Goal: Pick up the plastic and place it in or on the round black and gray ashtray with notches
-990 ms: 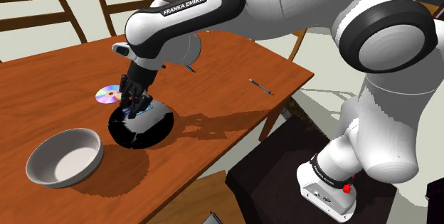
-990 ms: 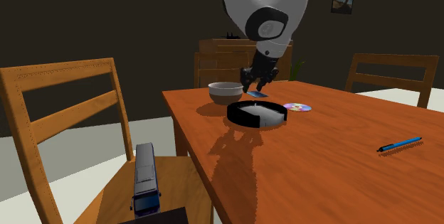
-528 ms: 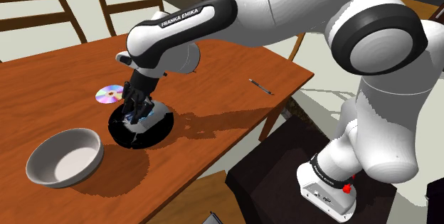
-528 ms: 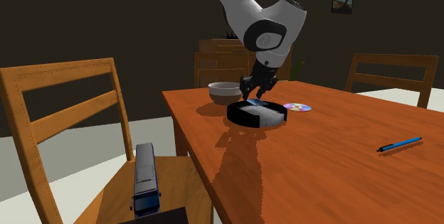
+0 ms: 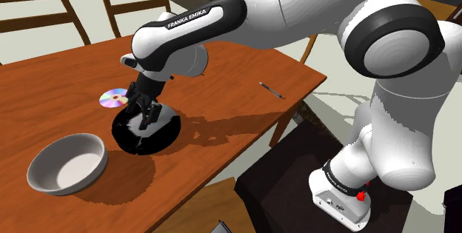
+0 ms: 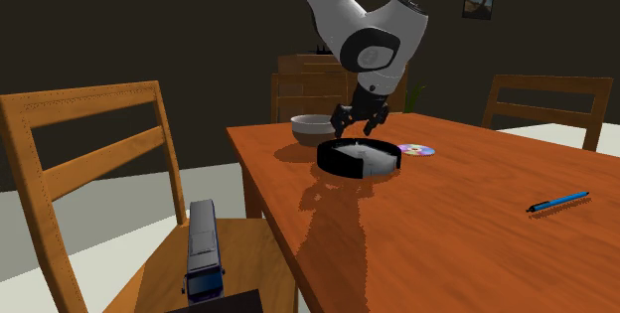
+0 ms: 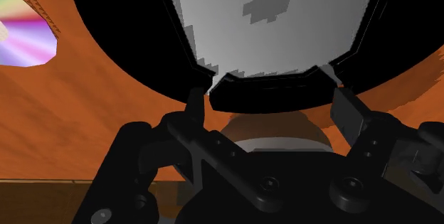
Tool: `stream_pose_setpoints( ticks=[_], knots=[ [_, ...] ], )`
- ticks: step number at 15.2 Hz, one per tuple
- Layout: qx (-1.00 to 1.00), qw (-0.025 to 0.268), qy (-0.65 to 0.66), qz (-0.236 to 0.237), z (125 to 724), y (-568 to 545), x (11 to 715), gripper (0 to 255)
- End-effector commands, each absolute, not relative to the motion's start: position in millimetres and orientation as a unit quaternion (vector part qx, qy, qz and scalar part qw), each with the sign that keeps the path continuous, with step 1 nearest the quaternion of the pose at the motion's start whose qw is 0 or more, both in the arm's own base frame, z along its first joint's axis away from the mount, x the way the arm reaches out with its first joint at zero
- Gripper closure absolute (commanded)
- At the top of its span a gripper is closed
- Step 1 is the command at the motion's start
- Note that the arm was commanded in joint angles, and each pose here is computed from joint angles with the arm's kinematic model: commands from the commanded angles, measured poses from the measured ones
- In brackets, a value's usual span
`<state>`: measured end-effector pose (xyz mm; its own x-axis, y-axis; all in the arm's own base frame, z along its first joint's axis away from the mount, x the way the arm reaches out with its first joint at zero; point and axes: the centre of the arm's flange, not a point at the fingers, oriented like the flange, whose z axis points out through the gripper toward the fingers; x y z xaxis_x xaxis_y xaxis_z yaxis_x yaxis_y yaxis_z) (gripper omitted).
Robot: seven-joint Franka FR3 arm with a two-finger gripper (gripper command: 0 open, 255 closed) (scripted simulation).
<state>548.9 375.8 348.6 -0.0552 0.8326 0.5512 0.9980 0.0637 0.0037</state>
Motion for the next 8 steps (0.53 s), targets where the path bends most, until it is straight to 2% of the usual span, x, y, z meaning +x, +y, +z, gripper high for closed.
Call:
stream_pose_setpoints(
  ticks=[1, 8],
  knots=[
    [-0.655, 0.209, -0.699, -0.198, 349, 376, 549, 0],
    [-0.655, 0.209, -0.699, -0.198, 390, 348, 551, 0]
  ],
)
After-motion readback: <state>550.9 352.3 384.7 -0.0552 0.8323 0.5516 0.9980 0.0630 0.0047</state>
